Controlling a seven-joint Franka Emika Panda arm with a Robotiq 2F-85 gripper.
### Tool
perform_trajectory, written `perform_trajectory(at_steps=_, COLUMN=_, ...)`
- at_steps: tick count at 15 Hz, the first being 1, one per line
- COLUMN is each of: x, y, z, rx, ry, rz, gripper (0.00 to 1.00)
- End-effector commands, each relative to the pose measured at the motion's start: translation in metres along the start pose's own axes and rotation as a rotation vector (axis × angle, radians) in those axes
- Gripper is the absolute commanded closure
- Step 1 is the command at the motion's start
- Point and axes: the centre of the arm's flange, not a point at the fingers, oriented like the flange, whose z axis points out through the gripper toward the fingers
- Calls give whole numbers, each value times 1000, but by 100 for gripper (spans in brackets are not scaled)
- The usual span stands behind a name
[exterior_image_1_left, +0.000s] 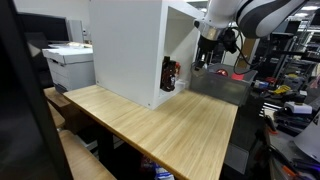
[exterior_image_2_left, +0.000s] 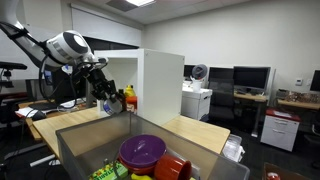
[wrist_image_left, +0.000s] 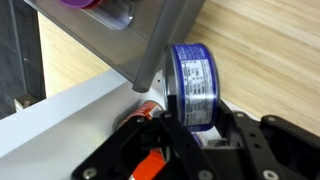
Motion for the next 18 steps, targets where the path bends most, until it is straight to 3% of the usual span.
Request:
perform_trajectory(at_steps=1, x=-3, y=-4, z=-5, rx=-7, ry=24, rz=2, gripper=88)
perform_trajectory(at_steps=18, x=11, y=-2, z=-20, rx=-52, ry=78, rz=-23, gripper=88)
